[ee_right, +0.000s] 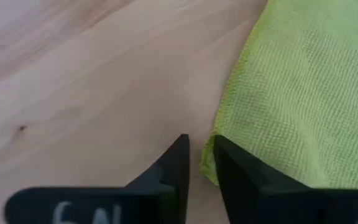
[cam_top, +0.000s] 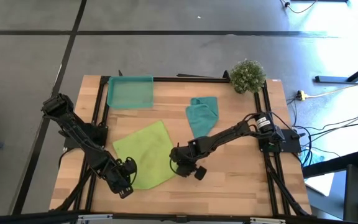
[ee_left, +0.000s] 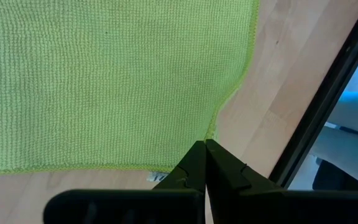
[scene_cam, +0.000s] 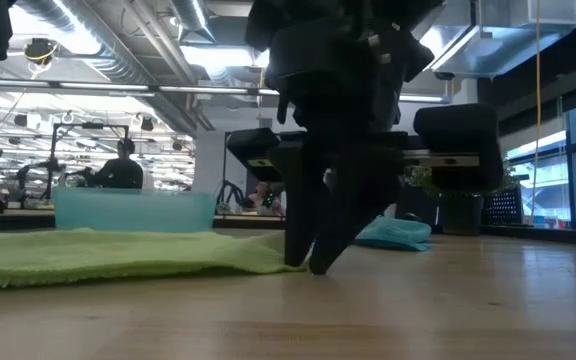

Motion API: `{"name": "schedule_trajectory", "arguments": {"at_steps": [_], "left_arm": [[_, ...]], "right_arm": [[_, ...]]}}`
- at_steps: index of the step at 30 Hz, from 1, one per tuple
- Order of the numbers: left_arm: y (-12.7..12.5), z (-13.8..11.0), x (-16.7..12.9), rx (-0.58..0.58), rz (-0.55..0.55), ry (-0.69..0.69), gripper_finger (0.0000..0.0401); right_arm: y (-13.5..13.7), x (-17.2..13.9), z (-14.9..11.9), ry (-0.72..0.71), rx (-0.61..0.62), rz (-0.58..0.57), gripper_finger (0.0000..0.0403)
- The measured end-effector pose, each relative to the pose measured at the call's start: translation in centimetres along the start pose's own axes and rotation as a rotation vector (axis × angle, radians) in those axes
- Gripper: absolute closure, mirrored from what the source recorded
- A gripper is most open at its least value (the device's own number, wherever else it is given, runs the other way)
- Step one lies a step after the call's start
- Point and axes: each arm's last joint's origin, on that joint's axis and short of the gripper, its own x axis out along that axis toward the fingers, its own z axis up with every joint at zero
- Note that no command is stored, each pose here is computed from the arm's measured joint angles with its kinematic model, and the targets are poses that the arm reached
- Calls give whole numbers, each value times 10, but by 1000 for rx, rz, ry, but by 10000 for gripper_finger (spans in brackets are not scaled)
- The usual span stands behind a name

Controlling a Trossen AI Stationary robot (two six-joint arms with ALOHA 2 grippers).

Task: Roll microfiber towels into tight, uniform cylinder then place into a basket
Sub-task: Roll the green microfiber cloth

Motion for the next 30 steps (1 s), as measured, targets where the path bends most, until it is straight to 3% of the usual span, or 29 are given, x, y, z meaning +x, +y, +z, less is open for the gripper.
{"name": "schedule_trajectory", "arguments": {"at_steps": [4,10,13,18,27,30], "left_arm": [[0,0,0,0,0,0,401],[-1,0,-1,-27,-9,2,401],[-6,1,-5,-52,-36,6,401],[-18,4,-18,-62,-27,-4,401],[-24,9,-57,-246,197,-83,401],[-20,10,-66,-324,273,-109,401]], "right_arm": [[-1,1,-1,8,55,-14,391],[-1,-11,2,10,55,-27,398],[-3,-29,3,29,101,-20,399],[-12,-65,16,-61,159,-35,400],[-29,-87,23,-132,267,-37,401],[-37,-94,24,-114,278,-107,402]]}}
